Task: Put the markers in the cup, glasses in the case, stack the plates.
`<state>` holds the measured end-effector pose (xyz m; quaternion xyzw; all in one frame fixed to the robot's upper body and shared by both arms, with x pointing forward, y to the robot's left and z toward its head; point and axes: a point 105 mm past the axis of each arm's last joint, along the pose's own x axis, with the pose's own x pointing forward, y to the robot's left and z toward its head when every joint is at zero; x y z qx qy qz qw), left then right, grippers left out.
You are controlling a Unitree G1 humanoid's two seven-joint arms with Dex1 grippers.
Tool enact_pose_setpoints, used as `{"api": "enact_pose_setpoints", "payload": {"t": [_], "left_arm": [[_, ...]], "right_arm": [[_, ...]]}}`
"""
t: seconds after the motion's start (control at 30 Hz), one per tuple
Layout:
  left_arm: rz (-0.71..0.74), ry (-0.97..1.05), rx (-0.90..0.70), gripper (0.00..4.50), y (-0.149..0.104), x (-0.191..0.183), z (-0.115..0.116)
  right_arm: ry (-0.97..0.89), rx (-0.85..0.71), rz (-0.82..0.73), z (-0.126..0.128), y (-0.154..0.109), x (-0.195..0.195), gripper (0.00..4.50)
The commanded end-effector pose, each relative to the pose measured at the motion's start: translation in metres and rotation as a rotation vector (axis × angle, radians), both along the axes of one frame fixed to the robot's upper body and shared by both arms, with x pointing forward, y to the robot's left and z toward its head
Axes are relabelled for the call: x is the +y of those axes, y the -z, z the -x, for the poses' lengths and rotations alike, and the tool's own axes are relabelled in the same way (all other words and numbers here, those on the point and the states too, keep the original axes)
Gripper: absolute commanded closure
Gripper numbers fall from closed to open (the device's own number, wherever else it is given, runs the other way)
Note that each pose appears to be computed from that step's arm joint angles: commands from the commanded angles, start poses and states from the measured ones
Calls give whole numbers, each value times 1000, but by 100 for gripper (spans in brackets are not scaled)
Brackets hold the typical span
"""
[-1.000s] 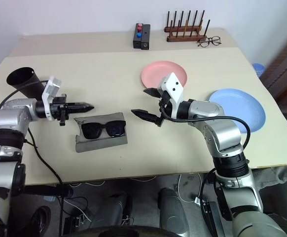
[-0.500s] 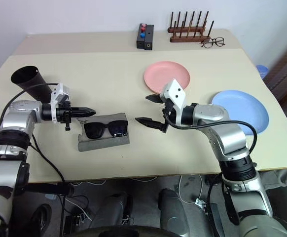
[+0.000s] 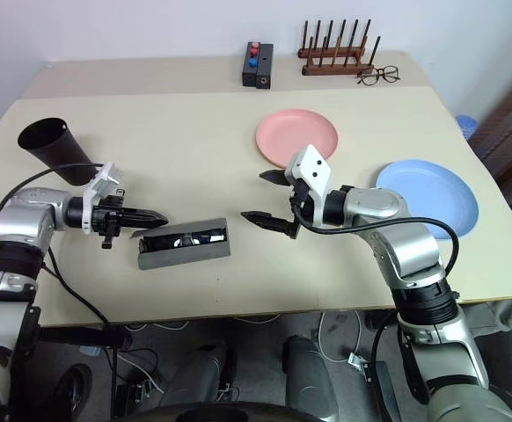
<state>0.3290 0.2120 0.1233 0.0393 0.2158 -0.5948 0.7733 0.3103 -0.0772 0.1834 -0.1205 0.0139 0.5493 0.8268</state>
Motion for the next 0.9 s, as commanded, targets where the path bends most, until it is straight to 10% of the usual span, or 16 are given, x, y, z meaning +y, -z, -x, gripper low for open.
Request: {"api": "enact_pose_setpoints", "payload": {"t": [0.03,0.43,0.77,0.9], "left_arm": [[-16,45,-53,444,-8,-3,6],[-117,12,-187,444,1,5,1],[139,-164,-336,444,-60,10,-29],[336,-137,-375,312,-94,-2,-28]], "right_arm": [[-30,-59,-16,5,-13,6,0],[-9,-51,-16,-1,-10,3,0],[203,-74,-74,-29,-23,-36,0],[346,-67,39,-37,-12,-86,0]]}}
